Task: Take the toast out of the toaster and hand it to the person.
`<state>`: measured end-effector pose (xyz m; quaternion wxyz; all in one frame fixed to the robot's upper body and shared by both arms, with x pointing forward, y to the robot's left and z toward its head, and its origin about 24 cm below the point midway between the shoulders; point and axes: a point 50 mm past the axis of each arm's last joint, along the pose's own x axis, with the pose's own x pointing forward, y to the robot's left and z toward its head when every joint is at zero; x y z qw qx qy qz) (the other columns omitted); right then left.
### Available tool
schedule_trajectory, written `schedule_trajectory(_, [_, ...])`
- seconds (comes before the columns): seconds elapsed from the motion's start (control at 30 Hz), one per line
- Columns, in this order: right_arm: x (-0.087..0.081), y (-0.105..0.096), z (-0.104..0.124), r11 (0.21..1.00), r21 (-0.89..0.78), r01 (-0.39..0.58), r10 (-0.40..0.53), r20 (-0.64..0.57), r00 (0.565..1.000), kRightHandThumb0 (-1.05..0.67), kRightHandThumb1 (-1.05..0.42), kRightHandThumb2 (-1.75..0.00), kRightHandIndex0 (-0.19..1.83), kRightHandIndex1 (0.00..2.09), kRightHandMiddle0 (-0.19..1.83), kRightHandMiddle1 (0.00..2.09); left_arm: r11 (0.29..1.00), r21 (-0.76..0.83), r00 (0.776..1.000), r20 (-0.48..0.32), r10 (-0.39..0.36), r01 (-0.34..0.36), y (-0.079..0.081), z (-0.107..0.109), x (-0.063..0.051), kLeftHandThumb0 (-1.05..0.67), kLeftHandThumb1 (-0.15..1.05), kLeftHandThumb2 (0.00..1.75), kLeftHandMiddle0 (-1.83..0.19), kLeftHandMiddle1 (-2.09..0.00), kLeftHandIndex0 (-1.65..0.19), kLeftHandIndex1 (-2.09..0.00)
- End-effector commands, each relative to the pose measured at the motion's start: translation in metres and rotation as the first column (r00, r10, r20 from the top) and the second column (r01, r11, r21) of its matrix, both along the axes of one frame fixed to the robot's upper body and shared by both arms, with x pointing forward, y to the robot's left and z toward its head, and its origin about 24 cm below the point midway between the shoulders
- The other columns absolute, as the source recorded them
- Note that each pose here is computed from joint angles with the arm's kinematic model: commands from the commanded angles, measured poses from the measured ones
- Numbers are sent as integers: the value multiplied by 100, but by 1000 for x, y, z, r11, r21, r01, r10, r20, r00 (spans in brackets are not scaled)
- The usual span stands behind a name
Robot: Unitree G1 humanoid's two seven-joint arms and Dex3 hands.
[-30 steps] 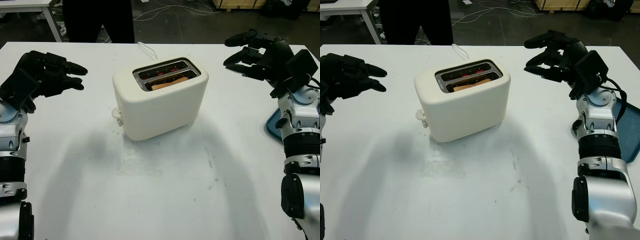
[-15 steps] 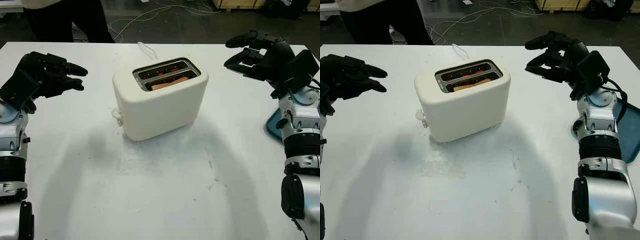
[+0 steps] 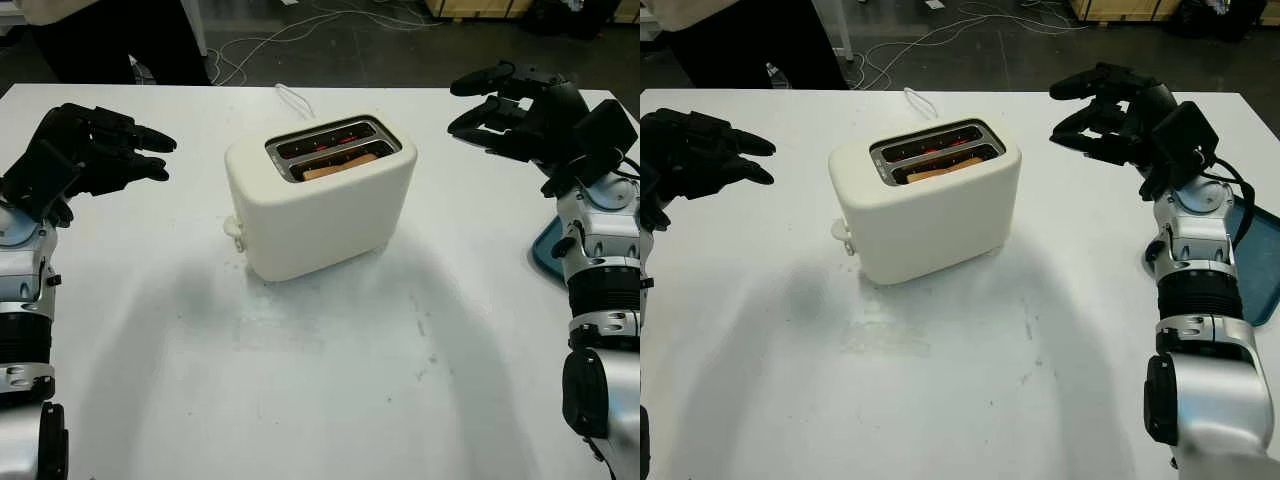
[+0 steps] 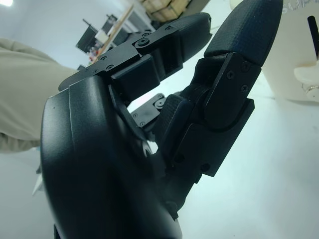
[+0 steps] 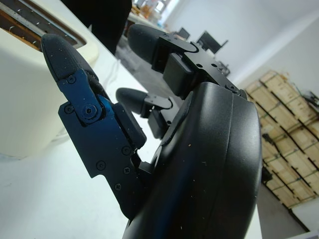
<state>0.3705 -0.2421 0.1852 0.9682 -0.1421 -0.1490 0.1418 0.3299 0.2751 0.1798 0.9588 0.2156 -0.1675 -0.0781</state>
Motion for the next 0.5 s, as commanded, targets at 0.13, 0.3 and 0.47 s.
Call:
schedule_trajectory(0.13, [-2,-3,-2,1000,1,8,-8,1,1000,-72,-65,0,66,103,71,65,1000,-18,1000,9,-12,13,-1,3,1,-105,78,0,-130,-38,-137,-1])
schedule_trajectory(0.3, [-3,-4,-2,1000,-7,9,-9,-6,1000,-73,-66,-1,67,102,71,64,1000,-7,1000,12,-12,12,-2,3,2,-105,77,0,-131,-38,-137,-1])
schedule_trajectory(0.47, [-2,-4,-2,1000,-7,5,-5,-6,1000,-74,-65,0,67,102,71,63,1000,-5,1000,17,-11,11,-1,3,2,-105,78,1,-131,-37,-137,-1])
